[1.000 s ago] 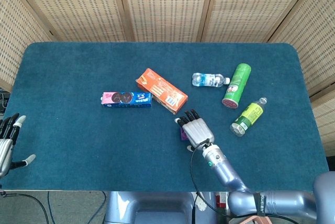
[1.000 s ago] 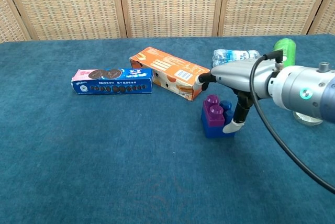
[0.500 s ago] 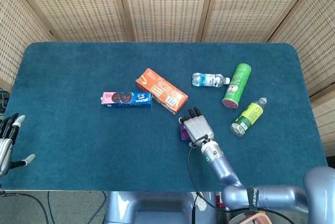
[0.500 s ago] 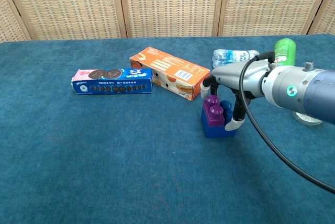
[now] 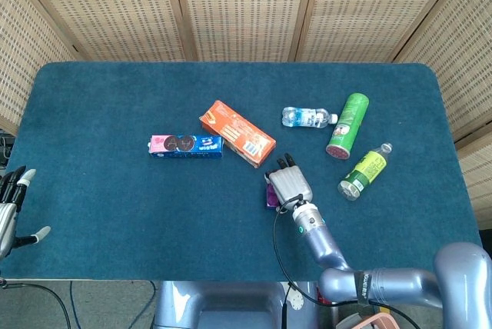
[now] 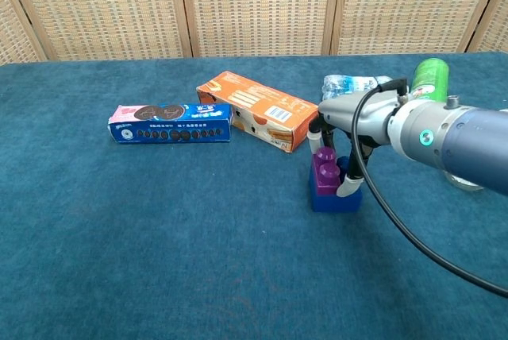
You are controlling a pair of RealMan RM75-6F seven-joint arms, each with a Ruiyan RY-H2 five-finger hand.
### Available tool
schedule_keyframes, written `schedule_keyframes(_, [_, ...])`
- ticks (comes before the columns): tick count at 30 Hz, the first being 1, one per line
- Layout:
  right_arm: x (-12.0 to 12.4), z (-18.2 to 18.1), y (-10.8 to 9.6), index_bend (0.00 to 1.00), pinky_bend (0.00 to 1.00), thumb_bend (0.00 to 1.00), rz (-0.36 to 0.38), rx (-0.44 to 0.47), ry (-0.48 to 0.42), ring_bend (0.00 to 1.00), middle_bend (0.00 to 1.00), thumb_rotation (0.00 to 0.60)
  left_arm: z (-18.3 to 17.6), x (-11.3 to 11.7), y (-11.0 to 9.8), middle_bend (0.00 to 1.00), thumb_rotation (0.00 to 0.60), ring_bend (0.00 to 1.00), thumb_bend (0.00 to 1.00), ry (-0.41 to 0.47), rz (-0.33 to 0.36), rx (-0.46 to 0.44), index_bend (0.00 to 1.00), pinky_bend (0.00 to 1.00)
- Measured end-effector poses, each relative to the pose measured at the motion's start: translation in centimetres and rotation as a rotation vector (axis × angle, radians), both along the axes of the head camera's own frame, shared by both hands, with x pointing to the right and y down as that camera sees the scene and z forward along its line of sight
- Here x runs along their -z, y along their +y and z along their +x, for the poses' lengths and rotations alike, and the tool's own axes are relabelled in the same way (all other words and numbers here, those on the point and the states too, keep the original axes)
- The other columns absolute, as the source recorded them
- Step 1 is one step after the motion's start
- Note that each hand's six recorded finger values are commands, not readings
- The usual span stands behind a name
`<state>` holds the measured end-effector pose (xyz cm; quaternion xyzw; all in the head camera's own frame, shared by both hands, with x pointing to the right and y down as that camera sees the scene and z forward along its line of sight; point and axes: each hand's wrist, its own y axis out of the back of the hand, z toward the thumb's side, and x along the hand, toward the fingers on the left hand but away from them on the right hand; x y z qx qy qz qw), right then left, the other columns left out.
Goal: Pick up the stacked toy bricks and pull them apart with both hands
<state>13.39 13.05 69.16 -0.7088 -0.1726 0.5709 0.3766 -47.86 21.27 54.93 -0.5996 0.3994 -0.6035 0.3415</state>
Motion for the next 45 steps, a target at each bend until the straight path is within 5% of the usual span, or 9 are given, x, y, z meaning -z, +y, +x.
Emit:
schedule_keyframes(7, [1.4, -0.9, -0.5, 0.53, 0.00, 0.30, 0.042, -0.001, -0.083, 0.19, 0.60, 0.600, -0.1, -0.1, 0.0, 0.00, 0.600, 0.00, 0.00, -0.002, -0.001, 0.003, 0.00, 0.00])
schedule_keyframes(17, [5.9, -1.8, -2.9, 0.54, 0.00, 0.32, 0.101, -0.095, -0.399, 0.19, 0.61, 0.600, 0.4, -1.3, -1.8, 0.00, 0.600, 0.00, 0.00, 0.055, -0.005, -0.008, 0.00, 0.00])
schedule_keyframes(24, [7.6, -2.6, -4.8, 0.54, 0.00, 0.32, 0.034, -0.229, -0.690, 0.19, 0.61, 0.600, 4.0, -3.3, -6.8, 0.00, 0.600, 0.00, 0.00, 0.292, -0.007, -0.059, 0.00, 0.00])
schedule_keyframes(30, [7.9, -3.3, -7.2, 0.55, 0.00, 0.33, 0.013, -0.330, -0.847, 0.19, 0.62, 0.600, 9.9, -5.7, -11.7, 0.00, 0.600, 0.00, 0.00, 0.451, -0.069, -0.151, 0.00, 0.00])
schedule_keyframes(36, [7.2, -4.0, -8.1, 0.55, 0.00, 0.33, -0.009, -0.407, -0.885, 0.19, 0.62, 0.600, 16.0, -6.4, -14.9, 0.00, 0.600, 0.00, 0.00, 0.551, -0.132, -0.196, 0.00, 0.00])
schedule_keyframes(45, [6.6, -4.0, -8.0, 0.56, 0.00, 0.33, -0.038, -0.458, -0.885, 0.19, 0.62, 0.600, 20.6, -5.9, -16.2, 0.07, 0.600, 0.05, 0.00, 0.656, -0.218, -0.187, 0.04, 0.05])
